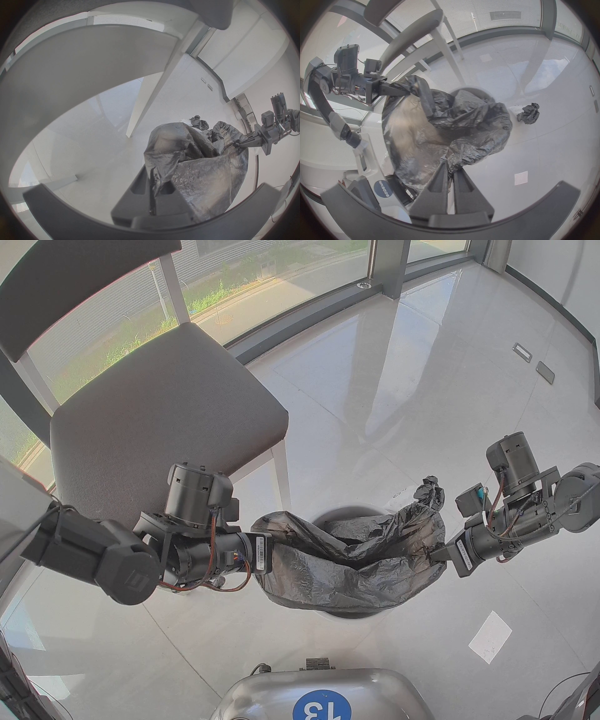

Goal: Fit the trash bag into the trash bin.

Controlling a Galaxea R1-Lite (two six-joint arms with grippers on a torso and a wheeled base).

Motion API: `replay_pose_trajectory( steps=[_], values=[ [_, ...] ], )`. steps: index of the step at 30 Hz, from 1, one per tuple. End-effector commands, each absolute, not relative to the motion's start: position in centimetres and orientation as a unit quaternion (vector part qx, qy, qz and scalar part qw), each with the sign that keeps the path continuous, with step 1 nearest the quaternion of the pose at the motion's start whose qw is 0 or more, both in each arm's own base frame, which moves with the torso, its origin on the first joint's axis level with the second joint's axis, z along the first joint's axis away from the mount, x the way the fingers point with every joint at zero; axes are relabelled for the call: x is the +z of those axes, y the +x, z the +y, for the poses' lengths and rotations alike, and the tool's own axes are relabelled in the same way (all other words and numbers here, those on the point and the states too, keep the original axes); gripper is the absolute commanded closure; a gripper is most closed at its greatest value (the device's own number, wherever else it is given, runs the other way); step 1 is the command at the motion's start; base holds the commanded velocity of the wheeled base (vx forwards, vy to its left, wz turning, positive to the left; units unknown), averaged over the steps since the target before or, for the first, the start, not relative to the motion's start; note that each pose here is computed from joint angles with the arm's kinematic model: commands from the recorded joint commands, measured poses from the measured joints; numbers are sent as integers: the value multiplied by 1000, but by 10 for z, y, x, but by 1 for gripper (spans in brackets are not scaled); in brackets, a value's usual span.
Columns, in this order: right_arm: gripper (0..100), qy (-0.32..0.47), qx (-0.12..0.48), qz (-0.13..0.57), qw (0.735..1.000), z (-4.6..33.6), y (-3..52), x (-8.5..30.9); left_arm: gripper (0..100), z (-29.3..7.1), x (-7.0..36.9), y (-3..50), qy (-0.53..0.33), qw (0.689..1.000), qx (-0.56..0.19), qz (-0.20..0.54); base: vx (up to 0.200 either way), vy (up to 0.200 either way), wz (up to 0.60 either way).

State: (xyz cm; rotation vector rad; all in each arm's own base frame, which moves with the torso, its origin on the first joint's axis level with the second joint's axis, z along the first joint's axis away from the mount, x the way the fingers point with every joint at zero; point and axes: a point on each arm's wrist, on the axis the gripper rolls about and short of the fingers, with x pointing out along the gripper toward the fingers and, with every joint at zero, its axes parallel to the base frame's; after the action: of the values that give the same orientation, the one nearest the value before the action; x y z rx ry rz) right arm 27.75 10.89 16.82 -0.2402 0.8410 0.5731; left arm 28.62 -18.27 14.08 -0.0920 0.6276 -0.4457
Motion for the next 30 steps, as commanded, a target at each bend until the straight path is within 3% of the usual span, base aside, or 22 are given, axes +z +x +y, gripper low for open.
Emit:
replay_pose_trajectory(
  steps=[1, 21, 30],
  values=[
    [100, -114, 265, 409, 865, 108, 295, 157, 100, -186, 129, 306, -45, 926, -204, 313, 0, 0, 0],
    [100, -119, 226, 385, 887, 80, 348, 158, 100, -171, 132, 339, -68, 942, -176, 279, 0, 0, 0],
    [100, -116, 221, 380, 891, 81, 367, 154, 100, -181, 126, 360, -72, 943, -177, 271, 0, 0, 0]
  ],
)
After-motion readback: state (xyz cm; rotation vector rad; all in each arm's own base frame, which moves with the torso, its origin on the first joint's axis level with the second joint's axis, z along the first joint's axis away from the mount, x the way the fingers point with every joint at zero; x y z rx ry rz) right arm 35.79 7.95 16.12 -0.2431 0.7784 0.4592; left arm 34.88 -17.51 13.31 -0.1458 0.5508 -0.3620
